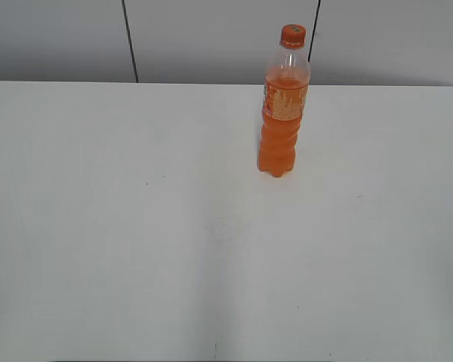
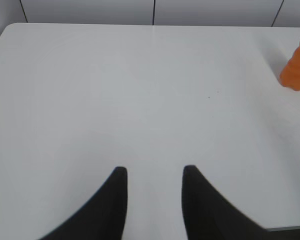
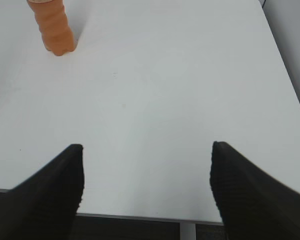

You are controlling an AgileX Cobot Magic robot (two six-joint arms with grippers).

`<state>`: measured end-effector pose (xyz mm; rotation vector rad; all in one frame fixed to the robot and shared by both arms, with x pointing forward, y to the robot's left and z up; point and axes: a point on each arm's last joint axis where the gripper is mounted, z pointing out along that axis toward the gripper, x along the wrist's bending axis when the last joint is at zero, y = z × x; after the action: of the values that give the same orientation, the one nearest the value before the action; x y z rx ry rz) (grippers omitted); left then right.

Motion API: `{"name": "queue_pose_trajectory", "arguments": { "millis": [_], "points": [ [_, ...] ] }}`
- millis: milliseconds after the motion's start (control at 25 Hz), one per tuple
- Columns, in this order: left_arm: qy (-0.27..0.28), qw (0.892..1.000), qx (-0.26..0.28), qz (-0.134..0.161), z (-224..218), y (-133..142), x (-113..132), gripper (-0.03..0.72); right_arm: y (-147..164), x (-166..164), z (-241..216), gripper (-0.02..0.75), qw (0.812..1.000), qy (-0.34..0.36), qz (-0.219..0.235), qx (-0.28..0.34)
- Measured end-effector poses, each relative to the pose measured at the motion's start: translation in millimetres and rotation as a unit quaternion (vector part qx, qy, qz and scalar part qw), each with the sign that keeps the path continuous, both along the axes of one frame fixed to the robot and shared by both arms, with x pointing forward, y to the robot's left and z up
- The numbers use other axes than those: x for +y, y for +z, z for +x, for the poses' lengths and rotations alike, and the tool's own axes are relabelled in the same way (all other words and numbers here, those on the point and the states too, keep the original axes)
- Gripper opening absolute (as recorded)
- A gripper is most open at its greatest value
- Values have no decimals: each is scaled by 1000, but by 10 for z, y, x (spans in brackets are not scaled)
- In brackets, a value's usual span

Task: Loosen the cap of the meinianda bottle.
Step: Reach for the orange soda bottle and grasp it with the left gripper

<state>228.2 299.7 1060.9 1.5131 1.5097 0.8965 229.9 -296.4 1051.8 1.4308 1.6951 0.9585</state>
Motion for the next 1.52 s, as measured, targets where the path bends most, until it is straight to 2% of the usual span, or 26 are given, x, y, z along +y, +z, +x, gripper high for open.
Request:
{"name": "queue_pose_trajectory", "arguments": {
  "millis": [720,840,1040,1120,1520],
  "points": [
    [0,1000,0,0,0,0,0,241,0,0,0,591,1000,0,0,0],
    [0,1000,0,0,0,0,0,281,0,0,0,591,1000,0,0,0],
    [0,1000,0,0,0,0,0,412,0,0,0,591,1000,0,0,0],
    [0,1000,0,0,0,0,0,441,0,0,0,591,1000,0,0,0],
    [5,1000,-1,7,1,1,15,477,0,0,0,591,1000,0,0,0]
  ]
}}
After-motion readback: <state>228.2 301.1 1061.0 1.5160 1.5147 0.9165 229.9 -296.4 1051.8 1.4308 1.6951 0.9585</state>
